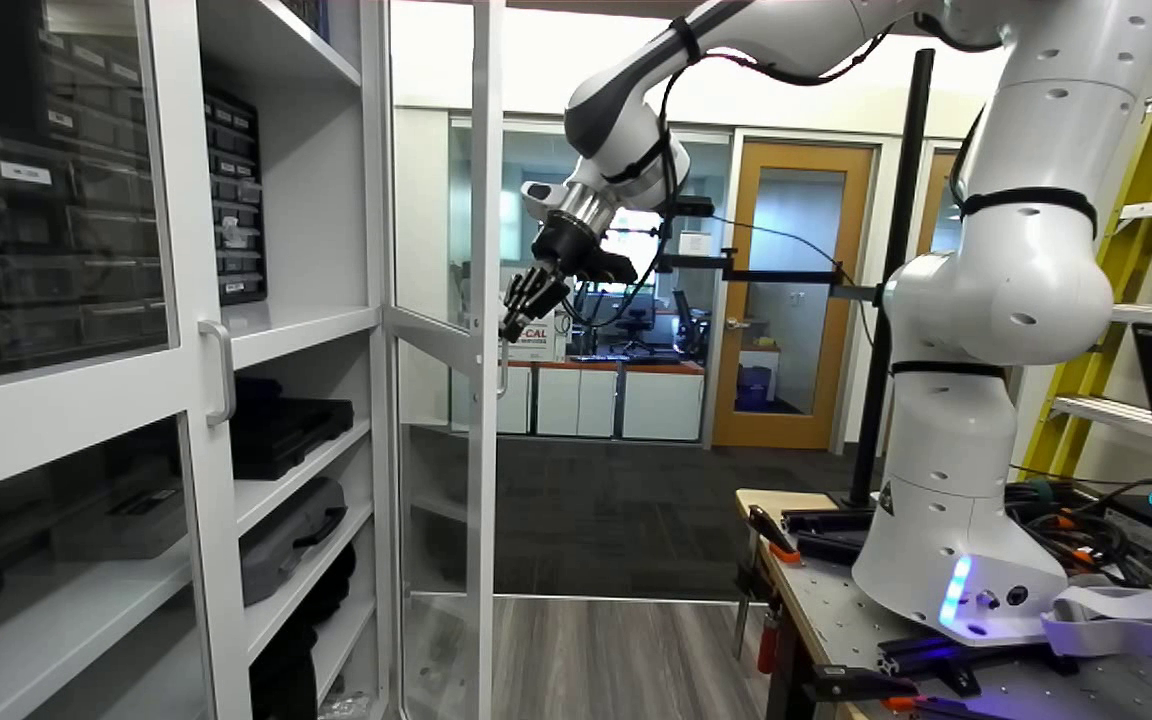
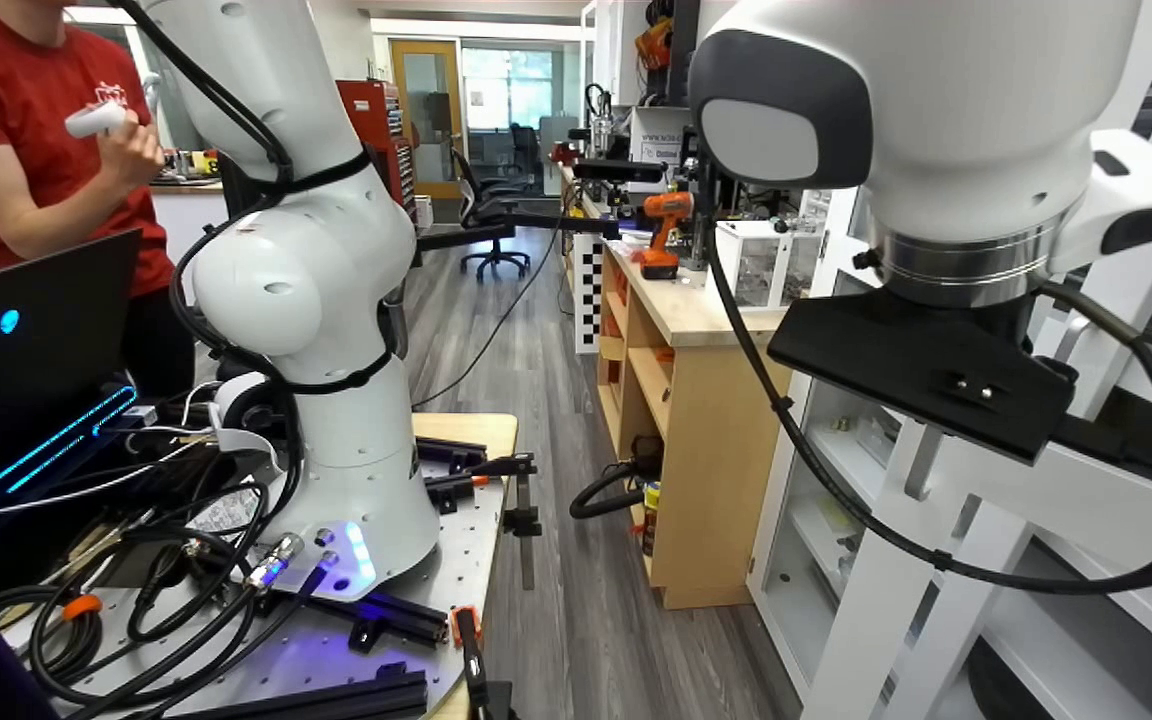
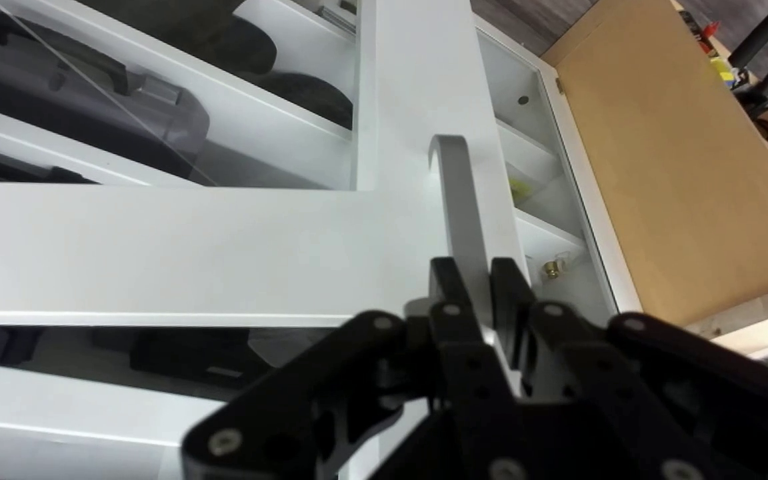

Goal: Close the door of the cabinet

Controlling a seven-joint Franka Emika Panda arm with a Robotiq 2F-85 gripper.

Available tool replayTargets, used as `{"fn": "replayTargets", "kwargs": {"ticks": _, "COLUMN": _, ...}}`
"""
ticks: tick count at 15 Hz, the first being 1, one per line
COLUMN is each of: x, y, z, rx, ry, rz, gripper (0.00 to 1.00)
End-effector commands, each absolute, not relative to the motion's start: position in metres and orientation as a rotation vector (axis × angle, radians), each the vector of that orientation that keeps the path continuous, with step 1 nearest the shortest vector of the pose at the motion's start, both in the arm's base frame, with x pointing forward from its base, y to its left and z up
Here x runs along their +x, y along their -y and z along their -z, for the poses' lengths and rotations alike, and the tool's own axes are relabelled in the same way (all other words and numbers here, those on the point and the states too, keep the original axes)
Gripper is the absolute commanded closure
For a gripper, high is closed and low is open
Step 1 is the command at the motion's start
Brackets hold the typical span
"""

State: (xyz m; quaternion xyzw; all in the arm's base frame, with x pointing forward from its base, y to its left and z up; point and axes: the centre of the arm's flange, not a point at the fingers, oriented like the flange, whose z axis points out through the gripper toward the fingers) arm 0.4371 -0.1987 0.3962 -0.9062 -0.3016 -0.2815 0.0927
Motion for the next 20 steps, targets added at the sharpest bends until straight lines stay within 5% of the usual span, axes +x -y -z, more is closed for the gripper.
{"fn": "replayTargets", "kwargs": {"ticks": 1, "x": 0.438, "y": 0.204, "z": -0.403, "rx": -2.677, "ry": 0.899, "rz": 0.885, "gripper": 0.96}}
{"fn": "replayTargets", "kwargs": {"ticks": 20, "x": 0.498, "y": 0.150, "z": -0.402, "rx": -2.820, "ry": 0.666, "rz": 0.901, "gripper": 0.96}}
